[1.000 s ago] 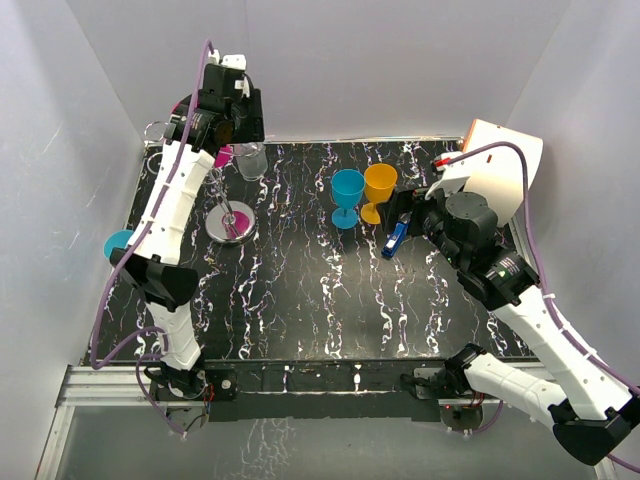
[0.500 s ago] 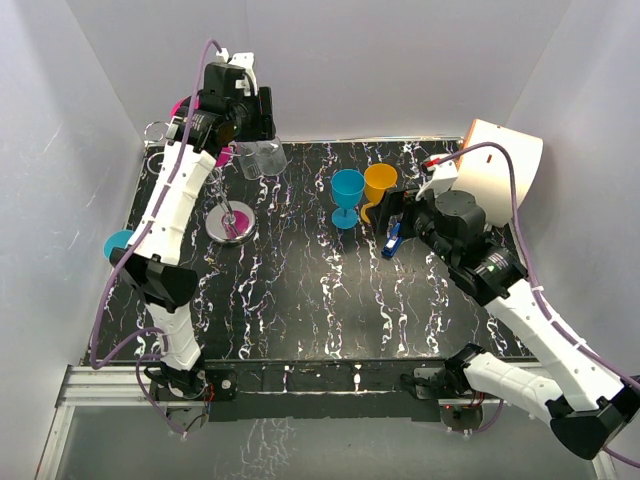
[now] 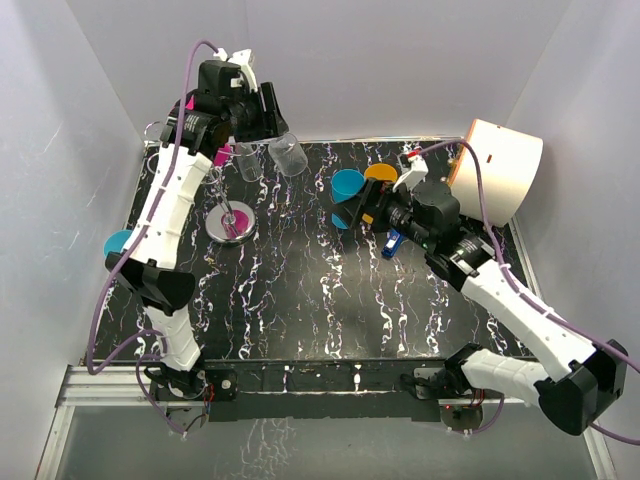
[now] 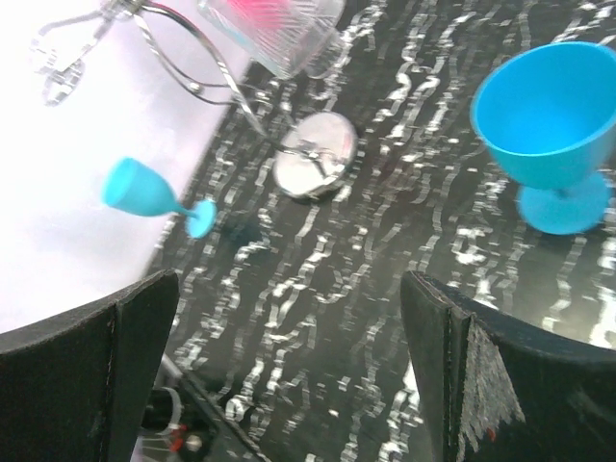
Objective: Take the wine glass off the wine glass rack
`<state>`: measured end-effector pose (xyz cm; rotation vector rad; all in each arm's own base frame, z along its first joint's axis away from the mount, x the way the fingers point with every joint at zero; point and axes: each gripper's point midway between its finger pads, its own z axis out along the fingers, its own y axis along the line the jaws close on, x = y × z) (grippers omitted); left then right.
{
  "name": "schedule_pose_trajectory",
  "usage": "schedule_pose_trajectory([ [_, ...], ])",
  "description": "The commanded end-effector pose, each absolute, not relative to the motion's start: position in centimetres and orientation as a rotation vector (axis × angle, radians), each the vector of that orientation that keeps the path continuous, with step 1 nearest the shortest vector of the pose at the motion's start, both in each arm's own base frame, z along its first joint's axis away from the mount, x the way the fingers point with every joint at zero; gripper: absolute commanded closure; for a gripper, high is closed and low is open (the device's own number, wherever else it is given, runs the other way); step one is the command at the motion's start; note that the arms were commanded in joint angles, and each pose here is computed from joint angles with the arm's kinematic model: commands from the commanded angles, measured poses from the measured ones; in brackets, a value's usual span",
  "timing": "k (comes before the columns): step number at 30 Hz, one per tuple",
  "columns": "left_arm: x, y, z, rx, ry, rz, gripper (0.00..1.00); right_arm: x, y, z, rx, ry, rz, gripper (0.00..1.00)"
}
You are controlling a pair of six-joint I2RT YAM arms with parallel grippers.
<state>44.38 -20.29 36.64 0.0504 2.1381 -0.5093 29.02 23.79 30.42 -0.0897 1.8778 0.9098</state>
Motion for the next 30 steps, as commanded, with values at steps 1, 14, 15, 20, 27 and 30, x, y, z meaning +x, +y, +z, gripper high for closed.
schedule_pose_trajectory([
  [1, 41.1, -20.9, 43.4, 0.029, 1.991, -0.693, 1.00, 29.5, 26.6, 35.0, 0.016, 1.693, 1.207, 0.02],
  [14, 38.0, -22.4, 44.2, -0.016, 2.017, -0.893, 1.00, 32.7, 30.0, 36.6, 0.193, 1.417, 1.590, 0.06],
  [15, 37.8, -22.5, 44.3, -0.016, 2.016, -0.905, 1.00, 32.9, 30.0, 36.9, 0.197, 1.386, 1.612, 0.07],
  [20, 36.9, -22.8, 44.5, -0.019, 2.018, -0.958, 1.00, 32.8, 30.7, 38.4, 0.165, 1.274, 1.711, 0.09],
  [27, 35.4, -23.3, 44.7, -0.023, 2.003, -1.045, 1.00, 31.7, 29.8, 41.1, 0.139, 1.127, 1.764, 0.18],
  [30, 34.8, -23.5, 44.7, -0.029, 1.997, -1.082, 1.00, 30.5, 29.1, 42.2, 0.122, 1.047, 1.814, 0.28],
])
